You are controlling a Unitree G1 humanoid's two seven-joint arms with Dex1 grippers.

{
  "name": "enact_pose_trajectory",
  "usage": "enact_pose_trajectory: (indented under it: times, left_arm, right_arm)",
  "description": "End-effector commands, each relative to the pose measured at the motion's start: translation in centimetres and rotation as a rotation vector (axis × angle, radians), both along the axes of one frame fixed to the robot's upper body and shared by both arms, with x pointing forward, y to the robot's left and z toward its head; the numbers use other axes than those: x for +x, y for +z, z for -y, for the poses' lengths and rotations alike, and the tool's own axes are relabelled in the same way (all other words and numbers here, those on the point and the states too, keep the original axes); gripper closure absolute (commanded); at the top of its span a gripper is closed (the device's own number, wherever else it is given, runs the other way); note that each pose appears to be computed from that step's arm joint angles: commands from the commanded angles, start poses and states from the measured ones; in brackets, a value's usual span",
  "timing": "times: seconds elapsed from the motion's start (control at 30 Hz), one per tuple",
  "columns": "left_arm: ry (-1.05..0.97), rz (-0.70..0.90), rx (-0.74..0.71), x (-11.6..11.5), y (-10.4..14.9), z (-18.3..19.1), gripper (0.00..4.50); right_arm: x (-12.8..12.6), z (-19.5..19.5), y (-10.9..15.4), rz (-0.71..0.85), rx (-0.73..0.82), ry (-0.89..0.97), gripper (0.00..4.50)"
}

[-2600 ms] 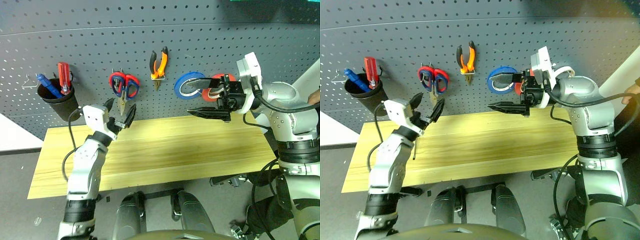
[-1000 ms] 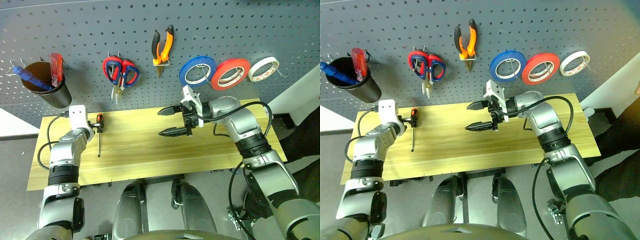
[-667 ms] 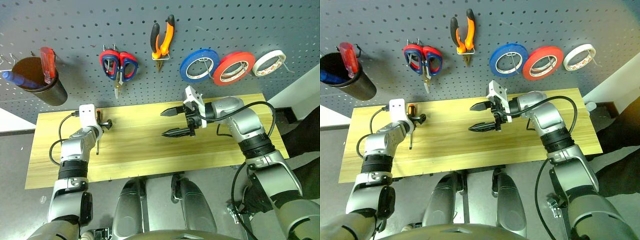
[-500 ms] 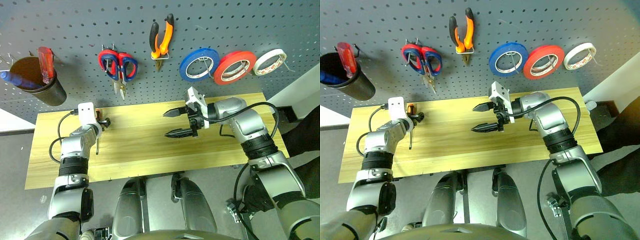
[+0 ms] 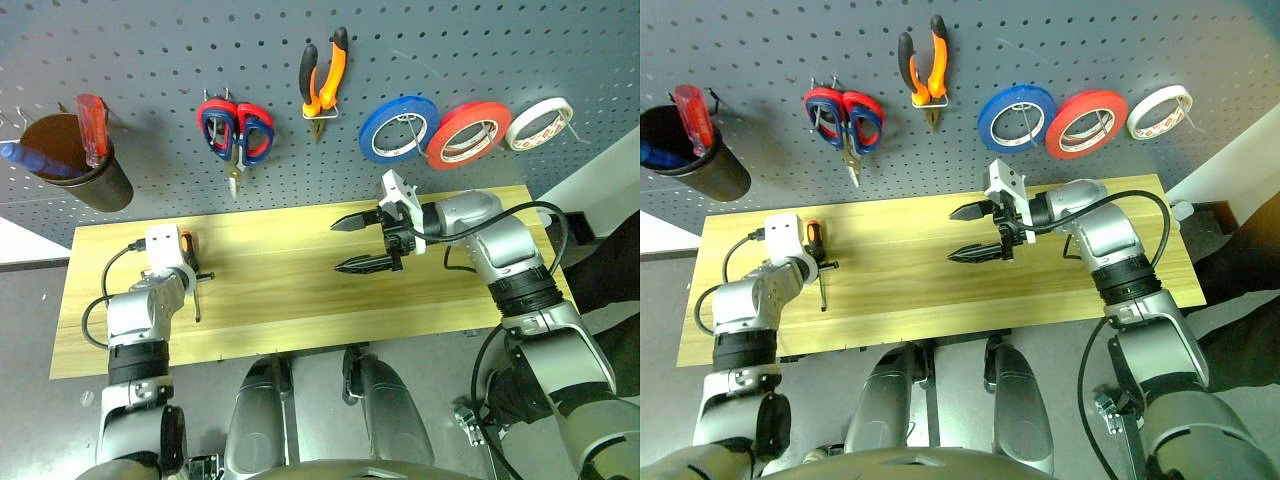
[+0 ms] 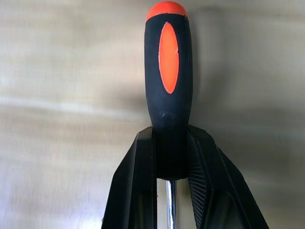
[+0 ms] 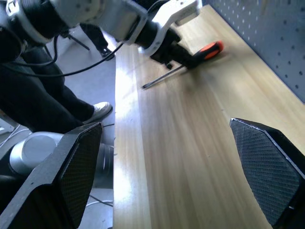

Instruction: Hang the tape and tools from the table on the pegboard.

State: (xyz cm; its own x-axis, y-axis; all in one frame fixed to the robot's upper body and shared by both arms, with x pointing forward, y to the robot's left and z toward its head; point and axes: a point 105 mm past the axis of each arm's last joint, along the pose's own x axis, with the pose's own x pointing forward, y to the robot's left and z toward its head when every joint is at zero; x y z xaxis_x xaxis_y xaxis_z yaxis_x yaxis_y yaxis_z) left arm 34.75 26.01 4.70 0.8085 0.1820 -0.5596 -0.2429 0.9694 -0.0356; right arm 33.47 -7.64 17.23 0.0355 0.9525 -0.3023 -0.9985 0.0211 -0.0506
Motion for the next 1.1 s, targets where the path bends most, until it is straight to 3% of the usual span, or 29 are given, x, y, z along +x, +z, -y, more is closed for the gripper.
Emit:
enact_pose_trajectory:
  times: [0.03,0.3,0.5,0.6,0.83,1.1]
  left_arm:
    - [0.003,0.029,0.008,-0.7,1.1,-0.4,4.0]
    - [-0.265,0.101,0.021,-2.8,3.6,3.0,4.0]
    - [-0.464,0.294,0.117,-5.1,6.2,5.2,4.0]
    - [-0.473,0.38,0.169,-6.1,6.9,5.7,4.0]
    - [-0.418,0.636,0.139,-7.3,9.7,5.9,4.0]
    - [-0.493,0.86,0.19,-10.5,12.0,7.1,4.0]
  right_arm:
    - [0.2,0.3,2.1,0.061,0.055,0.007,0.0]
    - [-0.1,0.8,3.7,0.093,0.093,0.018,0.0]
    - [-0.5,1.1,5.7,0.112,0.176,0.037,0.0]
    - [-0.9,1.2,5.9,0.116,0.188,0.061,0.0]
    - [-1.4,1.1,6.4,0.112,0.222,0.085,0.0]
    - [-1.2,0.4,6.7,0.131,0.235,0.122,0.0]
